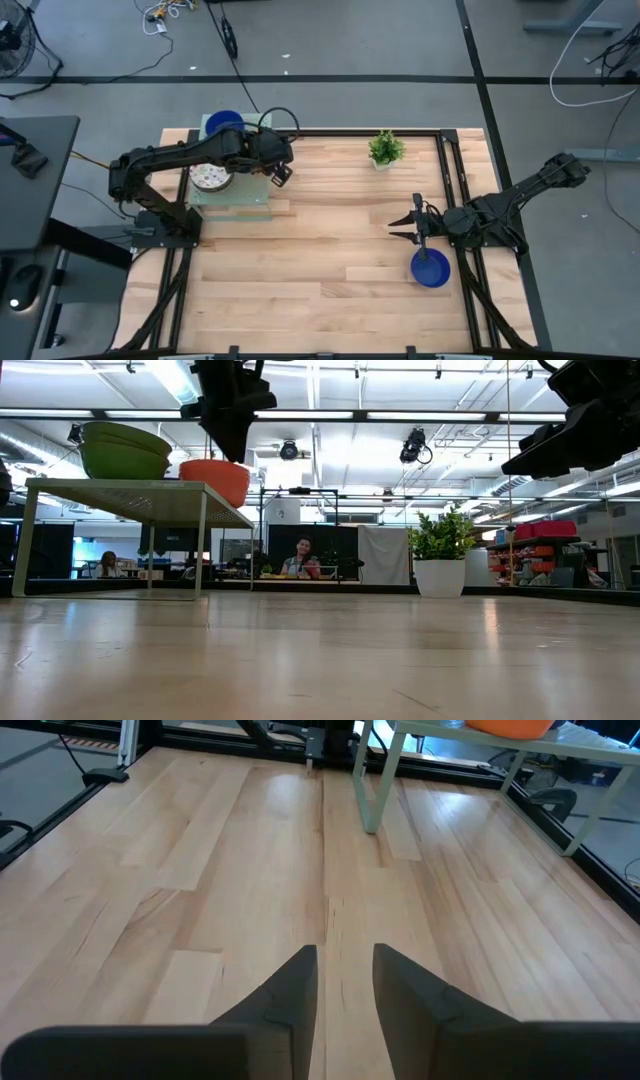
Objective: Pick & Place Mini bowls
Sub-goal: Stack the orange bowl on the orange bowls on the shelf, then stack the blue bowl on the blue bowls on the shelf
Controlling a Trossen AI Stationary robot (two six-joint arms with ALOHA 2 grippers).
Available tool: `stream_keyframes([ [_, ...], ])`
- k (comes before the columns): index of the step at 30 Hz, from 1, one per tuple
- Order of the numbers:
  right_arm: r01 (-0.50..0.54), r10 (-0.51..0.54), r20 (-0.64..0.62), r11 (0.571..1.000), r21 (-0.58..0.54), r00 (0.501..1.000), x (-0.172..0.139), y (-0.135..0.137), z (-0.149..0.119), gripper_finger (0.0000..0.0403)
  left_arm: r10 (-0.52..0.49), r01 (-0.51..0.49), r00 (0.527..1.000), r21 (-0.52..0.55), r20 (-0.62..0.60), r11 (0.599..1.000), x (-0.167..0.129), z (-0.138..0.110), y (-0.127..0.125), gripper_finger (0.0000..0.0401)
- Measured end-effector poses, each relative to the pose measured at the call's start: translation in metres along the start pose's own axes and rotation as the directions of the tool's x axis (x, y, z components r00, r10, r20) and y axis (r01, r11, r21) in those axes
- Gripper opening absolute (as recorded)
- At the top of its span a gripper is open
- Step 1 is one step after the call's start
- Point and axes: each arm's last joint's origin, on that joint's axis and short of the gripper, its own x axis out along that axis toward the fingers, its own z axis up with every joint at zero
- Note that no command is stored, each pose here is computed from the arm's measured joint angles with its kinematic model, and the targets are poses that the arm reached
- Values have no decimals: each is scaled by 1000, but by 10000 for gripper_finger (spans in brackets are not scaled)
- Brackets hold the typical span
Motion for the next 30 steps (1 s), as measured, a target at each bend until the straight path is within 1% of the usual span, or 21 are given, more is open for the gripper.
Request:
stream_keyframes([
  [3, 0, 0, 0, 1000, 0, 1000, 0, 0, 0, 102, -5, 4, 1000, 12, 4, 1000, -2, 0, 2, 129],
  [6, 0, 0, 0, 1000, 0, 1000, 0, 0, 0, 102, -19, 19, 999, 2, 27, 1000, -11, -1, 8, 148],
  [10, 0, 0, 0, 1000, 0, 1000, 0, 0, 0, 102, -43, 45, 992, -17, 117, 999, -27, -2, 9, 151],
  [13, 0, 0, -1, 1000, -1, 1000, 0, 0, 0, 102, -112, 113, 971, 6, 209, 994, -39, -2, -5, 138],
  [15, 0, 0, -1, 1000, -1, 1000, 0, 0, 0, 102, -180, 170, 947, 61, 265, 984, -47, -4, -22, 124],
  [18, 0, 0, -1, 1000, -1, 1000, 0, 0, 0, 102, -283, 237, 892, 168, 352, 957, -58, -10, -54, 104],
  [20, 0, 0, -2, 1000, -1, 1000, 0, 0, 0, 102, -356, 276, 839, 242, 411, 930, -62, -17, -79, 91],
  [21, 0, 0, -1, 1000, -1, 1000, 0, 0, 0, 102, -380, 279, 822, 282, 424, 918, -61, -23, -91, 85],
  [22, 0, 0, 1, 1000, 0, 1000, 0, 0, 0, 102, -414, 295, 794, 313, 445, 903, -61, -29, -103, 80],
  [25, -4, 4, -4, 1000, 0, 1000, 1, 1, 0, 102, -500, 336, 722, 390, 477, 857, -49, -54, -139, 68],
  [28, -7, 7, -7, 1000, 2, 1000, 2, 1, -1, 102, -561, 371, 667, 435, 491, 821, -26, -84, -169, 61],
  [30, -9, 9, -7, 999, 34, 1000, 4, 2, -1, 102, -591, 389, 643, 456, 487, 800, -11, -102, -184, 58],
])
